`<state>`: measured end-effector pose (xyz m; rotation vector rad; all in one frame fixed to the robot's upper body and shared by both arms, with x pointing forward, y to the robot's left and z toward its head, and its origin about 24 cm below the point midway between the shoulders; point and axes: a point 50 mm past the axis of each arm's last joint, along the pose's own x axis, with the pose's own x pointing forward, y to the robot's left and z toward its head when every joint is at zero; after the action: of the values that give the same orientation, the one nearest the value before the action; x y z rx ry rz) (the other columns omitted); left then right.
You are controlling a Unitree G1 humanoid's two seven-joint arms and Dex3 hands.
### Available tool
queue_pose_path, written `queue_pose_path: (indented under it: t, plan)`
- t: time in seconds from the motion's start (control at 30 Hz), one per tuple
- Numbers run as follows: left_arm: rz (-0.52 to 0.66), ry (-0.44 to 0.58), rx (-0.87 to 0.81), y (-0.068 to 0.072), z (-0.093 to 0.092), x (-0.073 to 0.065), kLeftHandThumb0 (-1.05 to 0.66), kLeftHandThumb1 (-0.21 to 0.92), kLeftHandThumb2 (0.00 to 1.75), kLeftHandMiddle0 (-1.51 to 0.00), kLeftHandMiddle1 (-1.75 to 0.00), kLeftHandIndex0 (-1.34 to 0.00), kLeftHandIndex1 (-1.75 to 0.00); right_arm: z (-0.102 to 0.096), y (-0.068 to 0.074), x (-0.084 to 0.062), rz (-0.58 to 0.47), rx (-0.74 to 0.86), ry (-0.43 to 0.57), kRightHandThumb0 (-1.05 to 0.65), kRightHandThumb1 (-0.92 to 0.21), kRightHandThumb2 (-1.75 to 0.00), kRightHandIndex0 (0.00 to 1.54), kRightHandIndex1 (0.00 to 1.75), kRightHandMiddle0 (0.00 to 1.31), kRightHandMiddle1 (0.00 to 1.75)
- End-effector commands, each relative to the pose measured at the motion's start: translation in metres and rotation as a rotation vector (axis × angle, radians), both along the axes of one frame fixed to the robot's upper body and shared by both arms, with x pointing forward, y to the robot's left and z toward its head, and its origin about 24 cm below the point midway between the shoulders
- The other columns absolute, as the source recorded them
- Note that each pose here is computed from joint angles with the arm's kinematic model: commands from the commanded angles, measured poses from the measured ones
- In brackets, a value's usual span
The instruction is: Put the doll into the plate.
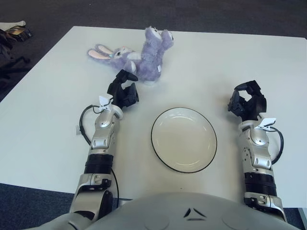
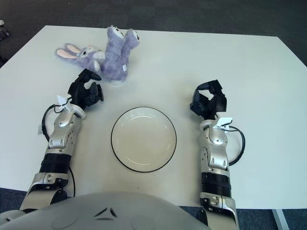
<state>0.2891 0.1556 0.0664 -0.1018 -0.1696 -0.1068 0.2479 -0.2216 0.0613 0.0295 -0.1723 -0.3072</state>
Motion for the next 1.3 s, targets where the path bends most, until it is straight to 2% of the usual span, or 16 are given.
queue_pose_path:
  t: [0.0,0.2,0.4,0.53,0.6,0.7,0.83,0.93,1.0,1.03,1.07,1.1,1.17,1.2,1.23,1.27]
  plan:
    - [0.035,0.033,0.005,0.0,-0.017,-0.008,-0.4,0.61,0.94,-1.07,-1.75,-0.38,-1.75,-0.025,0.003,-0.016,-0.021,0.04,0.089,-0.41,-0.59,-0.98,1.19,1.75,0.41,1.75]
    - [0.178,-0.192,0.184,-0.002,-0.005,-0.015,-0.4,0.59,0.96,-1.05,-1.75,-0.4,-1.75,-0.026,0.003,-0.016,-0.025,0.037,0.091,-0.41,-0.58,-0.98,1.19,1.75,0.41,1.75]
    - [0.211,-0.299,0.242,-0.003,-0.001,-0.016,-0.4,0.57,0.99,-1.03,-1.75,-0.41,-1.75,-0.026,0.003,-0.016,-0.03,0.038,0.098,-0.41,-0.58,-0.99,1.18,1.75,0.41,1.75]
    - [0.214,-0.354,0.259,-0.002,0.003,-0.016,-0.4,0.58,0.97,-0.96,-1.75,-0.4,-1.75,-0.026,0.003,-0.015,-0.032,0.035,0.102,-0.41,-0.58,-0.99,1.18,1.75,0.42,1.75]
    - [0.215,-0.381,0.258,-0.001,0.005,-0.015,-0.17,0.44,1.16,-0.68,-1.75,-0.44,-1.75,-0.026,0.003,-0.015,-0.032,0.032,0.103,-0.41,-0.58,-0.99,1.18,1.75,0.42,1.75]
    - [0.224,-0.435,0.259,0.0,0.009,-0.016,-0.06,0.42,1.2,-0.52,-1.75,-0.42,-1.75,-0.026,0.003,-0.015,-0.03,0.028,0.103,-0.41,-0.58,-0.99,1.19,1.75,0.42,1.75]
    - [0.242,-0.486,0.263,0.001,0.012,-0.016,-0.02,0.48,1.13,-0.41,-1.75,-0.37,-1.75,-0.026,0.003,-0.015,-0.028,0.026,0.102,-0.41,-0.58,-0.99,1.19,1.75,0.42,1.75]
    - [0.253,-0.516,0.26,0.002,0.015,-0.016,-0.01,0.6,0.98,-0.31,-1.75,-0.28,-1.74,-0.026,0.003,-0.014,-0.03,0.026,0.103,-0.41,-0.58,-0.99,1.19,1.75,0.42,1.75]
    - [0.255,-0.531,0.26,0.003,0.016,-0.017,-0.01,0.63,0.95,-0.29,-1.75,-0.26,-1.74,-0.026,0.003,-0.014,-0.03,0.025,0.103,-0.41,-0.58,-0.99,1.19,1.75,0.42,1.75]
    - [0.258,-0.548,0.263,0.003,0.017,-0.018,0.09,0.57,1.02,-0.35,-1.75,-0.21,-1.65,-0.026,0.003,-0.014,-0.031,0.024,0.103,-0.41,-0.58,-0.99,1.19,1.75,0.42,1.75]
    - [0.26,-0.56,0.265,0.004,0.018,-0.018,0.24,0.42,1.19,-0.49,-1.75,-0.13,-1.48,-0.027,0.003,-0.014,-0.032,0.023,0.103,-0.41,-0.58,-0.99,1.19,1.75,0.42,1.75]
    - [0.264,-0.576,0.269,0.004,0.02,-0.019,0.35,0.33,1.3,-0.58,-1.75,-0.09,-1.37,-0.027,0.003,-0.014,-0.033,0.021,0.103,-0.41,-0.58,-0.99,1.19,1.75,0.42,1.75]
    - [0.27,-0.592,0.277,0.005,0.021,-0.02,0.44,0.23,1.42,-0.66,-1.75,-0.04,-1.25,-0.027,0.003,-0.014,-0.035,0.018,0.104,-0.41,-0.58,-0.99,1.2,1.75,0.42,1.75]
    - [0.272,-0.596,0.281,0.005,0.022,-0.02,0.43,0.32,1.31,-0.6,-1.75,-0.03,-1.2,-0.027,0.003,-0.014,-0.036,0.017,0.104,-0.41,-0.57,-1.0,1.2,1.75,0.42,1.75]
    - [0.272,-0.598,0.286,0.005,0.022,-0.02,0.43,0.35,1.27,-0.57,-1.75,-0.02,-1.17,-0.027,0.003,-0.014,-0.038,0.016,0.104,-0.41,-0.57,-1.0,1.2,1.75,0.42,1.75]
    - [0.272,-0.599,0.289,0.005,0.022,-0.02,0.1,0.39,1.16,-0.4,-1.58,-0.01,-1.13,-0.027,0.003,-0.014,-0.039,0.015,0.105,-0.41,-0.57,-1.0,1.2,1.75,0.42,1.75]
